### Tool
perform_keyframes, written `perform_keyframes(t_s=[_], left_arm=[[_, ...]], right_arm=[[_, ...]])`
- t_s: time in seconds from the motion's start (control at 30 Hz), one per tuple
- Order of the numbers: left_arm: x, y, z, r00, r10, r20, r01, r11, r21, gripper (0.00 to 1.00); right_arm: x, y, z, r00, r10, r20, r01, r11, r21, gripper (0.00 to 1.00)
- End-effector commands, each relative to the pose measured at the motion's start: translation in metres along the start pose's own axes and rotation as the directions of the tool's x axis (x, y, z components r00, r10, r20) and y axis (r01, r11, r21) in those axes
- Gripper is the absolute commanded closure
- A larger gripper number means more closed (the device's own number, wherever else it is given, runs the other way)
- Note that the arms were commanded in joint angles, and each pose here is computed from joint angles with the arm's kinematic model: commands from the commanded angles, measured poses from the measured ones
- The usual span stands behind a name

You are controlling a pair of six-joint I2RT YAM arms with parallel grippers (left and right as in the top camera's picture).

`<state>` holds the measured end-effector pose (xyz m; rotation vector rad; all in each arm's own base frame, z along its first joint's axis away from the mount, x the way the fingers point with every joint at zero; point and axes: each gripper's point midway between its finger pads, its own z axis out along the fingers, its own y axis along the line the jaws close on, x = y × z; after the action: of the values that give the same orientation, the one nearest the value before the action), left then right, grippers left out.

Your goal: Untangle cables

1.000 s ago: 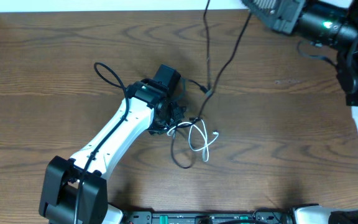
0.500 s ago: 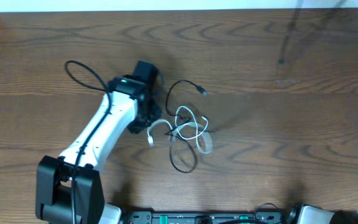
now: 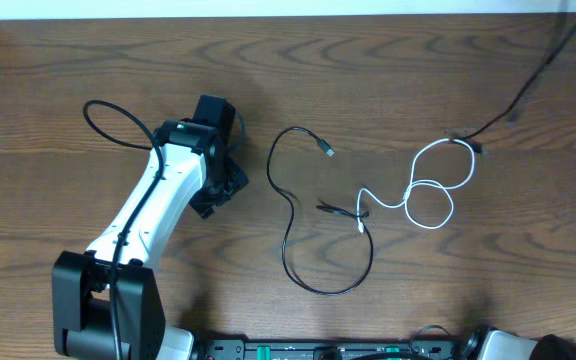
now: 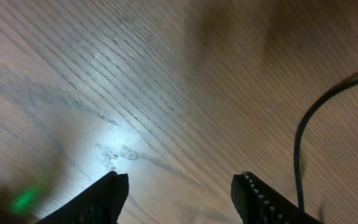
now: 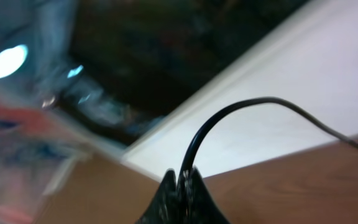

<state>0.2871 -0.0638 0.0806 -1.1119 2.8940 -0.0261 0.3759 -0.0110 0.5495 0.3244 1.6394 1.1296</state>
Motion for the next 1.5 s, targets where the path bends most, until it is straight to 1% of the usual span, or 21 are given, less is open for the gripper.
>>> perform_keyframes(t_s=[0.0,0.17,0.3,0.37,0.4,0.43,0.47,0.5,0.57,0.6,0.63,0.7,0.77,0.83,0.97,1.0,1.03,1.1,1.23,1.37,1.47], left_arm=[[0.003,-0.002,0.002,1.000,-0.005,-0.028,0.005,1.000,0.004,0.38],[0.003,-0.002,0.002,1.000,-0.005,-0.028,0.005,1.000,0.004,0.36],[0.002,-0.003,0.002,1.000,-0.005,-0.025,0.005,1.000,0.008,0.35],[0.002,-0.005,0.002,1.000,-0.005,-0.024,0.006,1.000,0.016,0.35],[0.012,-0.012,0.001,0.997,0.010,-0.083,-0.005,0.998,0.063,0.37],[0.017,-0.023,-0.003,0.992,0.060,-0.115,-0.045,0.991,0.128,0.39],[0.022,-0.039,-0.009,0.978,0.157,-0.138,-0.122,0.965,0.233,0.39],[0.031,-0.065,-0.026,0.936,0.327,-0.133,-0.246,0.875,0.416,0.42],[0.043,-0.086,-0.052,0.875,0.477,-0.078,-0.344,0.728,0.593,0.42],[0.050,-0.096,-0.072,0.833,0.553,-0.011,-0.400,0.616,0.678,0.42],[0.054,-0.099,-0.085,0.810,0.586,0.041,-0.435,0.552,0.711,0.42],[0.056,-0.098,-0.105,0.786,0.605,0.128,-0.492,0.485,0.723,0.41],[0.057,-0.097,-0.125,0.774,0.599,0.206,-0.531,0.437,0.726,0.33],[0.055,-0.099,-0.157,0.766,0.559,0.319,-0.574,0.370,0.730,0.20],[0.055,-0.099,-0.215,0.785,0.435,0.441,-0.585,0.288,0.758,0.20],[0.056,-0.097,-0.227,0.782,0.413,0.467,-0.594,0.267,0.758,0.15],[0.057,-0.096,-0.234,0.774,0.401,0.491,-0.608,0.249,0.754,0.07],[0.056,-0.095,-0.246,0.757,0.375,0.536,-0.634,0.223,0.740,0.04],[0.054,-0.098,-0.255,0.746,0.354,0.564,-0.649,0.197,0.735,0.03],[0.054,-0.110,-0.254,0.732,0.359,0.578,-0.661,0.173,0.730,0.03],[0.058,-0.121,-0.251,0.719,0.375,0.585,-0.669,0.146,0.729,0.04]], right_arm=[[0.008,0.056,-0.001,0.992,0.103,-0.066,-0.113,0.979,-0.170,0.98],[-0.011,0.121,-0.019,0.999,0.041,0.001,-0.038,0.923,-0.382,0.98],[-0.006,0.129,-0.022,1.000,-0.008,-0.011,0.003,0.912,-0.410,0.98],[0.001,0.116,-0.013,0.995,0.076,-0.070,-0.096,0.926,-0.365,0.99],[0.009,0.101,-0.002,0.977,0.178,-0.121,-0.207,0.930,-0.305,0.99],[0.012,0.093,0.002,0.969,0.210,-0.129,-0.238,0.932,-0.275,0.99],[0.014,0.082,0.007,0.965,0.234,-0.120,-0.257,0.937,-0.236,0.98],[0.016,0.068,0.013,0.964,0.247,-0.101,-0.262,0.947,-0.187,0.99],[0.022,0.039,0.021,0.959,0.277,-0.063,-0.282,0.956,-0.080,0.98],[0.026,0.028,0.024,0.955,0.293,-0.054,-0.295,0.955,-0.034,0.98],[0.033,0.016,0.027,0.951,0.305,-0.056,-0.305,0.952,0.011,0.99],[0.044,0.007,0.035,0.952,0.293,-0.085,-0.290,0.956,0.047,0.98],[0.056,0.002,0.044,0.954,0.271,-0.128,-0.265,0.962,0.061,0.99],[0.074,-0.010,0.056,0.941,0.286,-0.179,-0.272,0.957,0.101,0.99],[0.106,-0.033,0.078,0.894,0.371,-0.253,-0.329,0.925,0.193,0.98],[0.117,-0.038,0.085,0.876,0.392,-0.282,-0.341,0.916,0.213,0.98],[0.126,-0.040,0.090,0.862,0.407,-0.304,-0.349,0.909,0.227,0.99],[0.145,-0.046,0.098,0.828,0.442,-0.345,-0.364,0.892,0.267,0.99],[0.185,-0.043,0.107,0.764,0.484,-0.427,-0.372,0.871,0.322,0.99],[0.216,-0.021,0.113,0.728,0.463,-0.506,-0.351,0.885,0.304,0.98],[0.235,-0.013,0.114,0.708,0.458,-0.537,-0.336,0.888,0.314,0.91]])
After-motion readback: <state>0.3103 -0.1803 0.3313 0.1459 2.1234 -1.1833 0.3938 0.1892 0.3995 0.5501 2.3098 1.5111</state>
